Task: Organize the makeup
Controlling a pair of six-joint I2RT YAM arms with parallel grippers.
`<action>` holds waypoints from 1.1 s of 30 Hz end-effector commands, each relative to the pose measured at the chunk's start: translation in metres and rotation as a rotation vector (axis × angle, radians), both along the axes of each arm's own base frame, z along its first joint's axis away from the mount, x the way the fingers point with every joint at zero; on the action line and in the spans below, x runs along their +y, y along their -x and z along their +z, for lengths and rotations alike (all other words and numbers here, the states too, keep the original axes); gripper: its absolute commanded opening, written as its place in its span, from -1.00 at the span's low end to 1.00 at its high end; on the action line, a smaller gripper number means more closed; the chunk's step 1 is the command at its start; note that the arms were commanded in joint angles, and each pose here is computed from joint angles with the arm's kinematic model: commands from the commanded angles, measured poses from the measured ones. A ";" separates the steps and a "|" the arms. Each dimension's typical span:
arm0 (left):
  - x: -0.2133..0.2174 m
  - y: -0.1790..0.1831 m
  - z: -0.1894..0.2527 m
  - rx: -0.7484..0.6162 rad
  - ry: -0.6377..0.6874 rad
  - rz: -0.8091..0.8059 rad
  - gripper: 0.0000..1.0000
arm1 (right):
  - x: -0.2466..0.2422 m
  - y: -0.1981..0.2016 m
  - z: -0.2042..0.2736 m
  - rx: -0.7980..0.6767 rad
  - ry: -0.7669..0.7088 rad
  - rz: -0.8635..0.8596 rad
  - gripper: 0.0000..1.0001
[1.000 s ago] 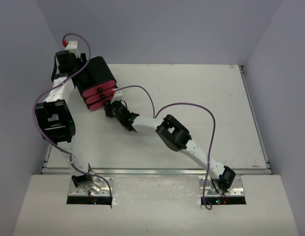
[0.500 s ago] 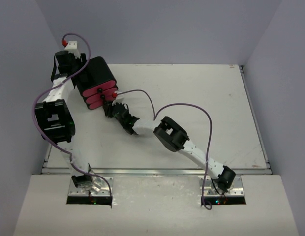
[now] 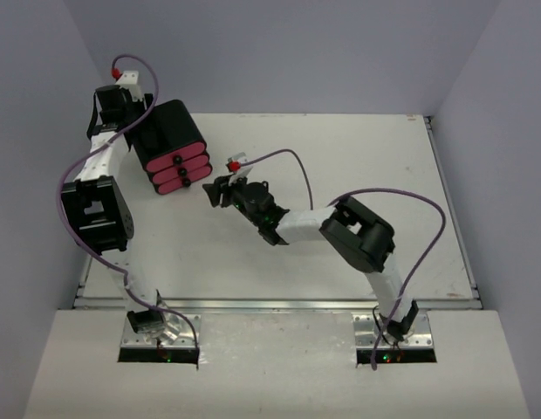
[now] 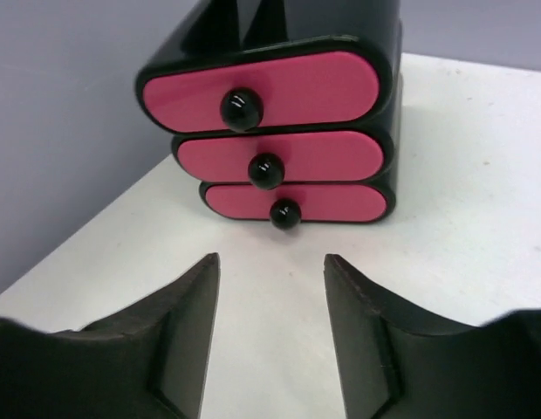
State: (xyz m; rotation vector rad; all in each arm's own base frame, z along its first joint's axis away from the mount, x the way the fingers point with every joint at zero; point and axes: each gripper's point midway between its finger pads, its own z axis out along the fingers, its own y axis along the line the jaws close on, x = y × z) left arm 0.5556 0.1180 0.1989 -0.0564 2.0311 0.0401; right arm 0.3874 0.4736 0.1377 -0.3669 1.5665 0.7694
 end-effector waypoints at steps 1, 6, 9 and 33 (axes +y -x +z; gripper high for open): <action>-0.013 0.020 0.027 0.018 0.026 -0.045 0.26 | -0.049 0.036 0.041 -0.128 0.085 0.014 0.26; -0.028 0.061 0.103 -0.097 0.006 -0.059 0.30 | -0.150 0.065 -0.003 0.044 0.469 -0.132 0.86; -0.037 0.100 0.128 -0.137 -0.010 -0.050 0.31 | -0.219 0.082 -0.026 0.214 0.633 -0.239 0.98; -0.013 0.307 -0.072 0.147 -0.301 0.181 0.57 | -0.416 0.167 -0.072 0.777 0.471 -0.719 0.98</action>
